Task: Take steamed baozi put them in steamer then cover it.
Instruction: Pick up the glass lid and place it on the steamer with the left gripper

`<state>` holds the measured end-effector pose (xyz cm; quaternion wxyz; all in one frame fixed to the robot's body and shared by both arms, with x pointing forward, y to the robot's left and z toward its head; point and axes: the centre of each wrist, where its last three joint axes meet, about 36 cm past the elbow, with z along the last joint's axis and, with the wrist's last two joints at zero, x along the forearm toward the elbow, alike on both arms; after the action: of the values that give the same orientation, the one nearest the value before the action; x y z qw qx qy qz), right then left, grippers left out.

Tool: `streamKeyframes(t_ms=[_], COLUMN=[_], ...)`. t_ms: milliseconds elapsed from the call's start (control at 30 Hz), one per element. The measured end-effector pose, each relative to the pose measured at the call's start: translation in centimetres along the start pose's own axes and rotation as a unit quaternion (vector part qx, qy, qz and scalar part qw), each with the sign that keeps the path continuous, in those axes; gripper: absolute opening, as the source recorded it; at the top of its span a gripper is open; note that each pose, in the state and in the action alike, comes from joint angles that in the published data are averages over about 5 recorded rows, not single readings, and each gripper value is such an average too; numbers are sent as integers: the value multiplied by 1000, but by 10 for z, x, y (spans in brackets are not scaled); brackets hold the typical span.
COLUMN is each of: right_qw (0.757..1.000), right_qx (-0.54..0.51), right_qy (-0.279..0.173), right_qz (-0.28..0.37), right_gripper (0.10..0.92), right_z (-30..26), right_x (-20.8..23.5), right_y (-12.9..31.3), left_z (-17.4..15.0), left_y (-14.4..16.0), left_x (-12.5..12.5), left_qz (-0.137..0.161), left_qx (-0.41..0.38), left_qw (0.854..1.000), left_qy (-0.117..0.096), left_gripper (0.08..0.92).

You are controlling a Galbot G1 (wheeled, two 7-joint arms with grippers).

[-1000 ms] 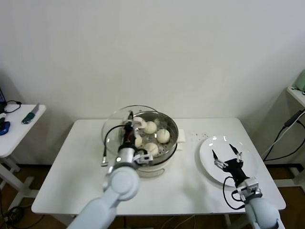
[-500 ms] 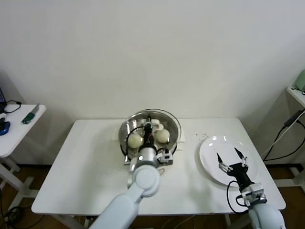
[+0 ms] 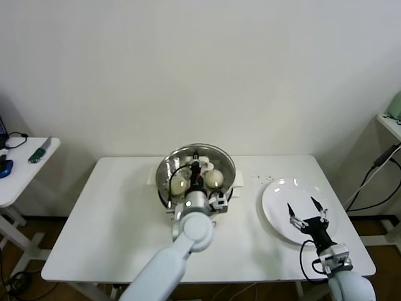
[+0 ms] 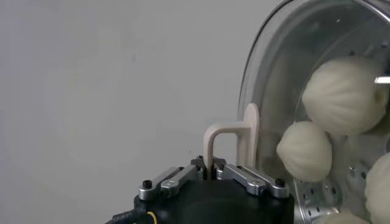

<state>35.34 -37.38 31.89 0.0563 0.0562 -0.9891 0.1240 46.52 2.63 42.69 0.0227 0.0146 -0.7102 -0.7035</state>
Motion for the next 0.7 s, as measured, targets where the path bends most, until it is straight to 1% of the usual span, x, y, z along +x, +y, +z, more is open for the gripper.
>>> streamKeyframes(t_ms=[300, 700], right_qw=[1000, 1000], right_qx=[-4, -7], right_qy=[1, 0], right_qz=[-1, -2], right_gripper=[823, 823], right_z=[5, 6], right_x=[1, 2], right_y=[6, 10], left_z=[4, 4], left_y=[-7, -13], left_x=[-4, -4], left_qz=[8, 12], left_qx=[-7, -4], left_qw=[1000, 1000], left_qy=[5, 4], left_gripper=[150, 150])
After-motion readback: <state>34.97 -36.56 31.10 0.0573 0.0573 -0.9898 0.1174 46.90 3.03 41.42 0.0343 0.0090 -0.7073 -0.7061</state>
